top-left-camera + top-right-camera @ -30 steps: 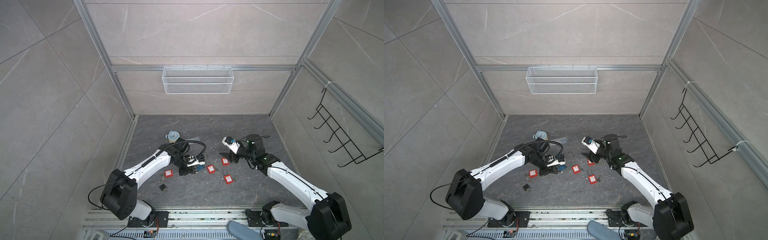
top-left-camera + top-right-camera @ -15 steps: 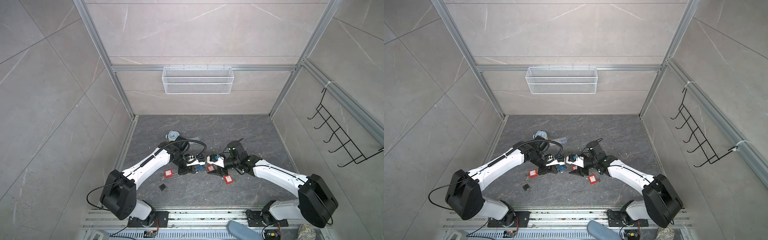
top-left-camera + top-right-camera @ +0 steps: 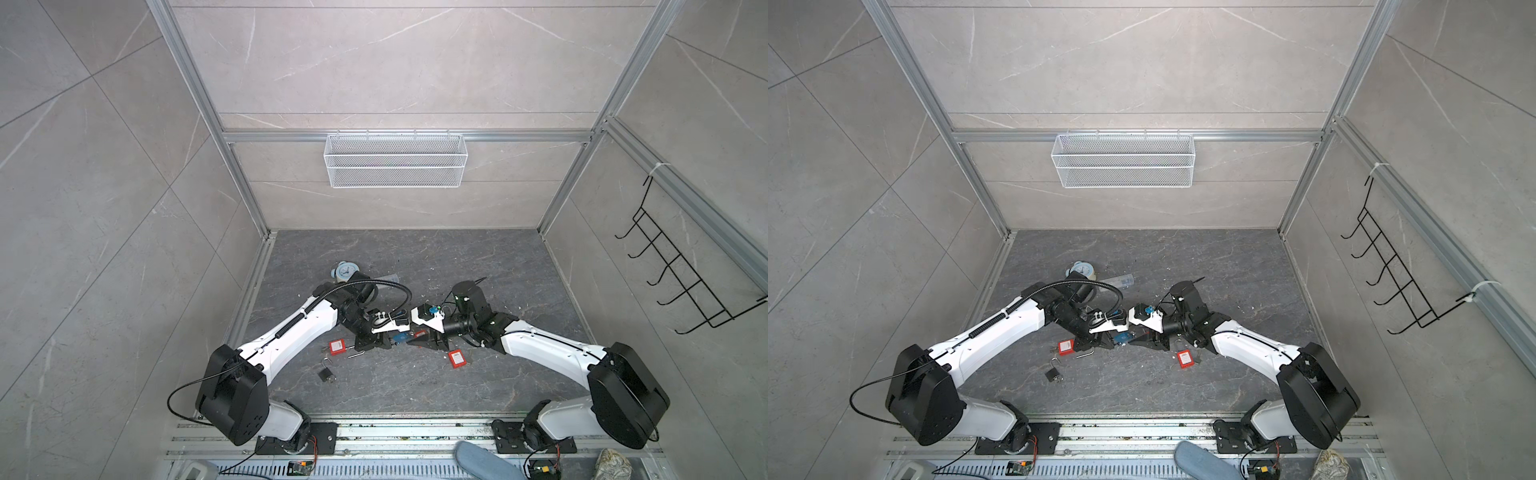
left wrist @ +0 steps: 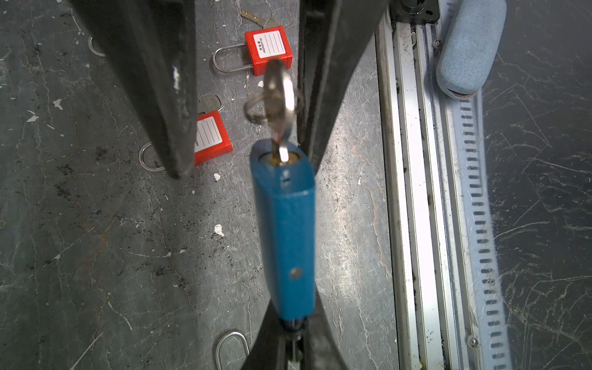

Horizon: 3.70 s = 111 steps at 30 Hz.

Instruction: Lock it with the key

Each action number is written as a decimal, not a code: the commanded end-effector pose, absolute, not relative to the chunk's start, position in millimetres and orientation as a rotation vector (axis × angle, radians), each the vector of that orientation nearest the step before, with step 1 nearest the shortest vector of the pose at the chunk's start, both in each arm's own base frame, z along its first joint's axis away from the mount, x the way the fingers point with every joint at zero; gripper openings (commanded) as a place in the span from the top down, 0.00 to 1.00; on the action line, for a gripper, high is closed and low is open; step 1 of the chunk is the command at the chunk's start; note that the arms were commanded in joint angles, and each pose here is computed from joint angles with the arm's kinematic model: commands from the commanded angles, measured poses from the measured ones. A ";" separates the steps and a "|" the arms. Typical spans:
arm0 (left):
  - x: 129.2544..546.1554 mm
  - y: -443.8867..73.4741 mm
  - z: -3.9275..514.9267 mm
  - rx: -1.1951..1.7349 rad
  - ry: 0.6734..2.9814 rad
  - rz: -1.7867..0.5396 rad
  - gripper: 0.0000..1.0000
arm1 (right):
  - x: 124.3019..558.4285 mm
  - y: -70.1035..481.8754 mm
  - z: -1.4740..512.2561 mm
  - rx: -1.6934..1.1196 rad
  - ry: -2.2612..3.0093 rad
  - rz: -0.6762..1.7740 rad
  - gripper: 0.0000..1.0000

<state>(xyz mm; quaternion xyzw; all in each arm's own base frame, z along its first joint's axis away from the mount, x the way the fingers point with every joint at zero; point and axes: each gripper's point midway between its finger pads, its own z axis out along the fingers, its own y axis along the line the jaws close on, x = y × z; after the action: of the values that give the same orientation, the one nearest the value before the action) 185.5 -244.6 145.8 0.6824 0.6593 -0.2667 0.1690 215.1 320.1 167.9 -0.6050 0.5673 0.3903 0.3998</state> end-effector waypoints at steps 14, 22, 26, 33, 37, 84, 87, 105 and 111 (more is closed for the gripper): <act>184.6 -255.0 174.9 1.919 1.765 -0.803 1.00 | 198.9 331.2 175.3 -1.533 1.391 1.131 0.67; 186.7 -256.9 177.7 1.901 1.768 -0.795 1.00 | 196.9 333.4 176.0 -1.551 1.378 1.140 0.88; 191.5 -256.4 180.8 1.832 1.777 -0.762 0.83 | 200.0 332.7 186.3 -1.531 1.343 1.101 0.93; 205.0 -241.0 208.6 1.499 1.700 -0.779 0.50 | 209.6 330.0 219.9 -1.465 1.272 1.045 0.95; 207.2 -236.2 226.3 1.325 1.576 -0.807 0.42 | 215.1 326.1 243.3 -1.423 1.226 1.062 0.95; 193.7 -247.2 279.1 1.206 1.215 -1.048 0.75 | 210.9 315.7 304.1 -1.367 1.145 1.141 0.96; 194.2 -248.7 279.4 1.212 1.214 -1.061 0.75 | 210.8 315.4 304.8 -1.365 1.142 1.139 0.96; 193.5 -253.9 285.7 1.224 1.192 -1.094 0.81 | 211.7 316.9 299.7 -1.370 1.149 1.138 0.95; 192.7 -254.5 285.1 1.227 1.190 -1.095 0.82 | 212.7 317.2 299.4 -1.368 1.149 1.135 0.95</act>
<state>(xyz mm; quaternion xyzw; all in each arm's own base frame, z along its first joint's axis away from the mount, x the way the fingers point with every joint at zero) 197.2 -252.3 262.9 0.4981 0.5338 -0.4557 0.5093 213.6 317.2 278.2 -0.5582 0.4975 0.4715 0.4677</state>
